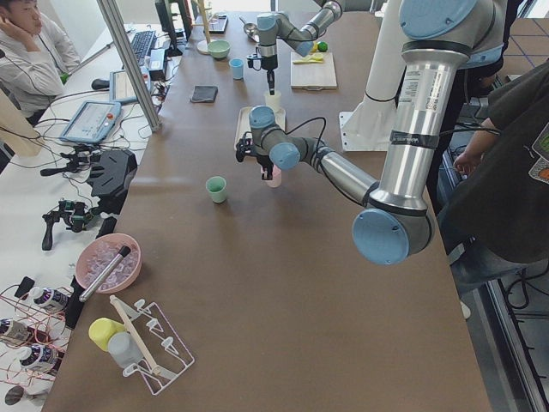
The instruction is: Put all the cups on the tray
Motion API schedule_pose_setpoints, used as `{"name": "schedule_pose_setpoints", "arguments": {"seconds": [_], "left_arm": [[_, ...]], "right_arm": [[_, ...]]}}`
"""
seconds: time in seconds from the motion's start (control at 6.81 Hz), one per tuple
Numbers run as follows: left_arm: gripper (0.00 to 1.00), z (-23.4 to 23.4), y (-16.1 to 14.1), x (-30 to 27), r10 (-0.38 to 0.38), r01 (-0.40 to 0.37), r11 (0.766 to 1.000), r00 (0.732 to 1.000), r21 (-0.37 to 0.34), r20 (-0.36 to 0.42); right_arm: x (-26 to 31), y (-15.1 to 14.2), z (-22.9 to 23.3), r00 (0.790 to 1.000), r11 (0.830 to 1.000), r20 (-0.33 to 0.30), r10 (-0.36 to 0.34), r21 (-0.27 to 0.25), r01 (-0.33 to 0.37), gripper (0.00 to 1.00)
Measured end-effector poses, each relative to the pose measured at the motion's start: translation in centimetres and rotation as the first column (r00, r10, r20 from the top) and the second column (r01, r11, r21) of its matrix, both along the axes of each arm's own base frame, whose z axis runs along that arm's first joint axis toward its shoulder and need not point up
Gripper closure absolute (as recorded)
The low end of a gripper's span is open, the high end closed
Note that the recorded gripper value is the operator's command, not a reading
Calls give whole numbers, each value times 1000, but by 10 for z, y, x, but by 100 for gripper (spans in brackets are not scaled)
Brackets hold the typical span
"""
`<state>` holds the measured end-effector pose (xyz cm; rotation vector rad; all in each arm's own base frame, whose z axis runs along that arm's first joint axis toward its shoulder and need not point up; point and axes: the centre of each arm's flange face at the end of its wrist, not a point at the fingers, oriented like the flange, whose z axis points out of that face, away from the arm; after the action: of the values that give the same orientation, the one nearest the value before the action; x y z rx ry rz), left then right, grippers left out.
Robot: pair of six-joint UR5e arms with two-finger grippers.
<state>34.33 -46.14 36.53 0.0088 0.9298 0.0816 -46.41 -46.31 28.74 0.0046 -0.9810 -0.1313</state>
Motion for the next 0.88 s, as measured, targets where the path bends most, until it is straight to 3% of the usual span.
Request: {"name": "schedule_pose_setpoints", "arguments": {"seconds": [0.15, 0.59, 0.73, 0.88], "left_arm": [[100, -39, -14, 22, -11, 11, 1000, 1000, -26, -6], [100, -111, -31, 102, -33, 31, 994, 999, -102, -15], [86, -124, -32, 124, -46, 44, 993, 999, -106, -8], [22, -129, -29, 139, -52, 52, 994, 999, -98, 1]], "right_arm": [[-5, 3, -2, 1000, 1000, -1, -1, 5, 1, 1], [-1, -7, -11, 1000, 1000, -2, 18, 19, -18, 0], [18, -22, -11, 999, 999, 5, 35, 12, -35, 0], [45, -43, -6, 999, 999, 13, 49, 4, -49, 0]]}}
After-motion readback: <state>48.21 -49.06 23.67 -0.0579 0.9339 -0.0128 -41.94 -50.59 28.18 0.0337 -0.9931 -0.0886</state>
